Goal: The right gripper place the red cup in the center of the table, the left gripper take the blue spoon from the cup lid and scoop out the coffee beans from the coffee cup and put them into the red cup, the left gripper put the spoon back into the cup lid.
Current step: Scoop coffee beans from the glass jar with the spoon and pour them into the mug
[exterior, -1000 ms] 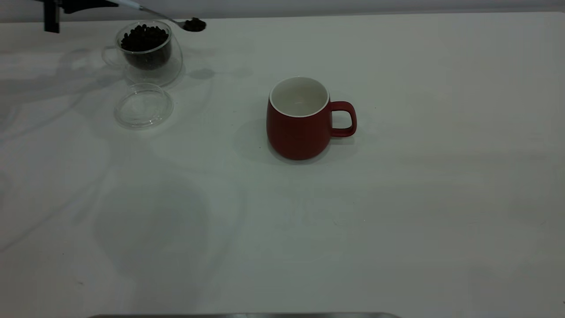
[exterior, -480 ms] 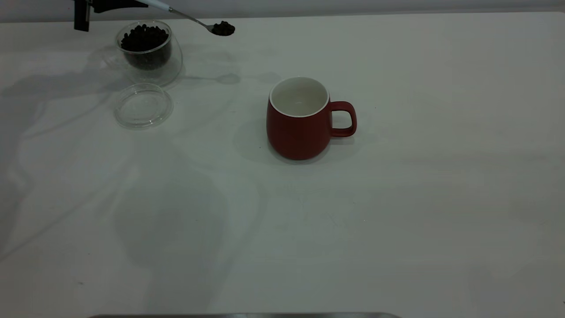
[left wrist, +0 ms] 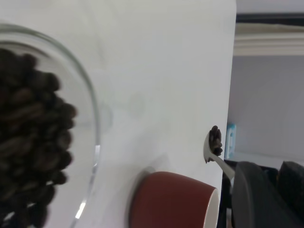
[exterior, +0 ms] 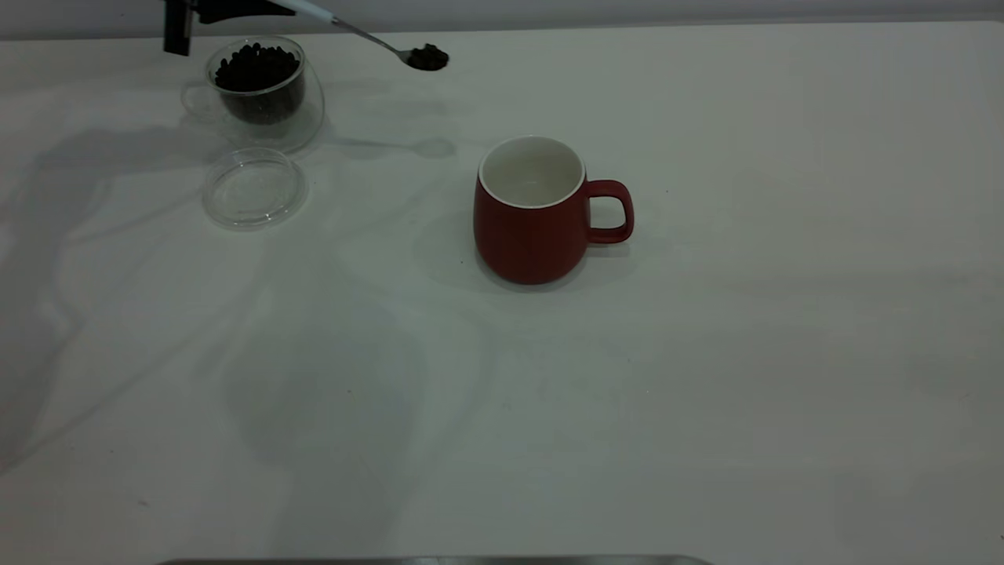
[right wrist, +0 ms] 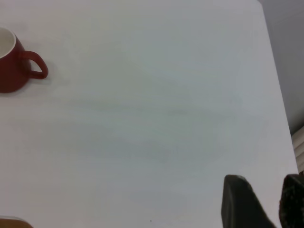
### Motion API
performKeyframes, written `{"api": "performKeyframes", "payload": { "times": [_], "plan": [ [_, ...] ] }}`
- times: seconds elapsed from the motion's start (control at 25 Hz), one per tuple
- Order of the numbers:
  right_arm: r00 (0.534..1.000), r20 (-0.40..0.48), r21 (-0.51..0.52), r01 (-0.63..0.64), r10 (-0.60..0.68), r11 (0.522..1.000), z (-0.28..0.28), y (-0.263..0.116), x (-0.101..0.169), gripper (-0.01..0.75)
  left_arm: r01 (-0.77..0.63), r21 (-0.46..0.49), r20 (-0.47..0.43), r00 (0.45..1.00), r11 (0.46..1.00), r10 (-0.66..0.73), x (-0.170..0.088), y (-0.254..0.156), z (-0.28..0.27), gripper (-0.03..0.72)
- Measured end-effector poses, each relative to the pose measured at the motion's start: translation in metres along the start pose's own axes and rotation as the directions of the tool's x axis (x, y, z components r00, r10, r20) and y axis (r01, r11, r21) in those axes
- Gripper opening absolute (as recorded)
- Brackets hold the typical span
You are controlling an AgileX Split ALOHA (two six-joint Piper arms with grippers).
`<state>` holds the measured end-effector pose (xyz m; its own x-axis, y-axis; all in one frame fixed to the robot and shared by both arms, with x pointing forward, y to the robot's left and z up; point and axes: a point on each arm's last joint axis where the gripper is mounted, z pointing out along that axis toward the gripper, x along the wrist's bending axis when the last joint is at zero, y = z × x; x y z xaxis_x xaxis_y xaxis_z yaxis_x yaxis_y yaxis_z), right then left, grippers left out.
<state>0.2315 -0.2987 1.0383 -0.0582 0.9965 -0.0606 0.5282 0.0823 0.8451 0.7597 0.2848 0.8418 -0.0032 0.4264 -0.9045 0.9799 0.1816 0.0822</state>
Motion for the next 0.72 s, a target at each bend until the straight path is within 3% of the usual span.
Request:
{"api": "performKeyframes", "payload": {
  "times": [0.72],
  "plan": [
    [1.0, 0.0, 0.0, 0.0, 0.0, 1.0, 0.0, 0.0, 0.0, 0.239, -0.041, 0.086, 0.006, 0.999, 0.995, 0.041, -0.02, -0.013, 0.042, 0.122]
  ]
}}
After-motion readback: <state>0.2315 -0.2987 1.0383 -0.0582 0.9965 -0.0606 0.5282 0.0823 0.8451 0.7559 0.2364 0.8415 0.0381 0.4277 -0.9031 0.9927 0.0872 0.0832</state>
